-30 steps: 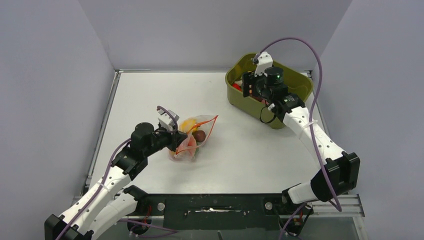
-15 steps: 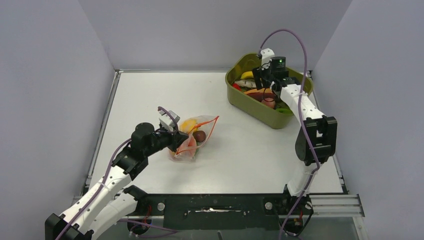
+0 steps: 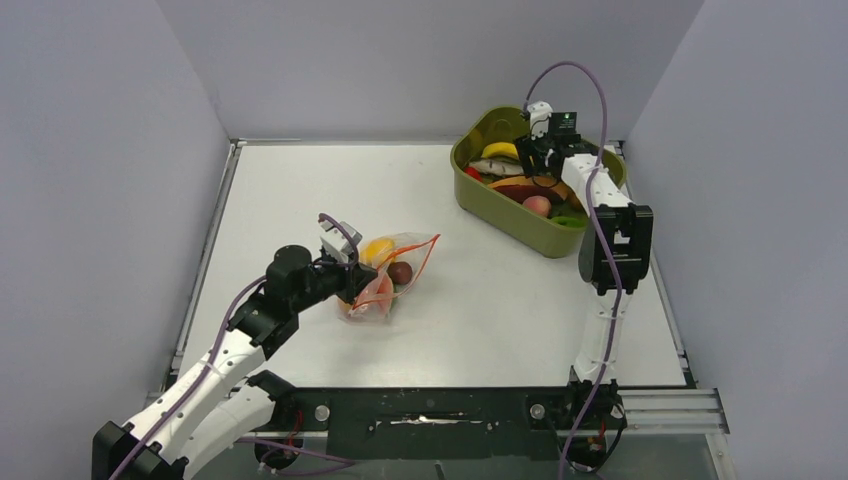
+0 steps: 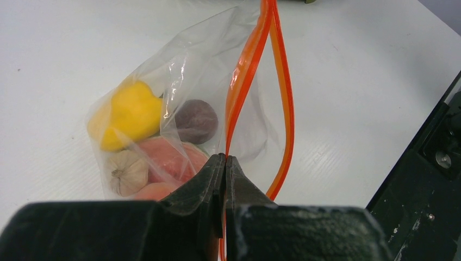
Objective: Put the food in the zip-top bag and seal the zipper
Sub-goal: Pick up the fake fruit from the bin.
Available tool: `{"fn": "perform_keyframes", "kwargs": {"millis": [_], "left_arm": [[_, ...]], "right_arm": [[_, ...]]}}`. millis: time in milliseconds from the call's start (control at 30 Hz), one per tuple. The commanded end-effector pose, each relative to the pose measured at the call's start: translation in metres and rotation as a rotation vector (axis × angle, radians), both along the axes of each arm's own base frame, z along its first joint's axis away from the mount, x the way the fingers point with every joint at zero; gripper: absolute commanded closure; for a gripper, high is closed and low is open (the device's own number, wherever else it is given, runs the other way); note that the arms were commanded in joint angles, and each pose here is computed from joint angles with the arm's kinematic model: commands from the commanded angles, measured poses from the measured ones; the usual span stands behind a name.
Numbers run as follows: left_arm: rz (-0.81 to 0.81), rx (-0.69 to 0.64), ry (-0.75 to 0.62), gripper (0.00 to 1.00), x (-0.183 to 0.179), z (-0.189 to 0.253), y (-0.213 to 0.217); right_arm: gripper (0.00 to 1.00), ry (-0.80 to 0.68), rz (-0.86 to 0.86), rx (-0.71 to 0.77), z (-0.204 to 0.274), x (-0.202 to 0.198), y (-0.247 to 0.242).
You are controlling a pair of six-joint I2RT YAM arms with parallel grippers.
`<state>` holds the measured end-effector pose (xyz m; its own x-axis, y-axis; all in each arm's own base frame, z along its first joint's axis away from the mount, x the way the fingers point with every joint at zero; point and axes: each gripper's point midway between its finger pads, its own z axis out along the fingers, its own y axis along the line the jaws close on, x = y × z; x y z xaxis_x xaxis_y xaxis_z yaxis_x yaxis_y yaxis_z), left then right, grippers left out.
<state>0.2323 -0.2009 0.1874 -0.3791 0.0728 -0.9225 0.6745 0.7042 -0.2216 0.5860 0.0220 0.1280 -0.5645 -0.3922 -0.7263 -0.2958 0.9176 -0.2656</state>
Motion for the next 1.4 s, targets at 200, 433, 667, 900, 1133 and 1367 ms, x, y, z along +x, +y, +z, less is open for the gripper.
{"fn": "perform_keyframes", "kwargs": {"millis": [200,433,667,900,1133,1367], "left_arm": [[0.010,-0.022,-0.053,1.00,0.008,0.011,-0.003],[0.018,-0.011,-0.045,1.00,0.012,0.007,-0.003],[0.016,-0.009,-0.043,1.00,0.011,0.006,-0.003],[0.012,-0.014,-0.042,1.00,0.011,0.007,-0.004],[0.014,-0.023,-0.049,1.00,0.010,0.010,-0.004],[0.016,-0.034,-0.051,1.00,0.009,0.012,-0.004]], "right_arm": [[0.32,-0.116,0.064,-0.026,0.000,0.042,0.006],[0.33,-0.117,0.070,-0.027,-0.019,0.065,0.008],[0.37,-0.084,0.084,-0.055,-0.049,0.069,0.006],[0.48,-0.112,0.091,-0.058,-0.038,0.061,0.005],[0.65,-0.163,0.063,-0.038,-0.005,0.059,0.006],[0.73,-0.229,0.052,0.006,0.024,0.044,0.013]]}}
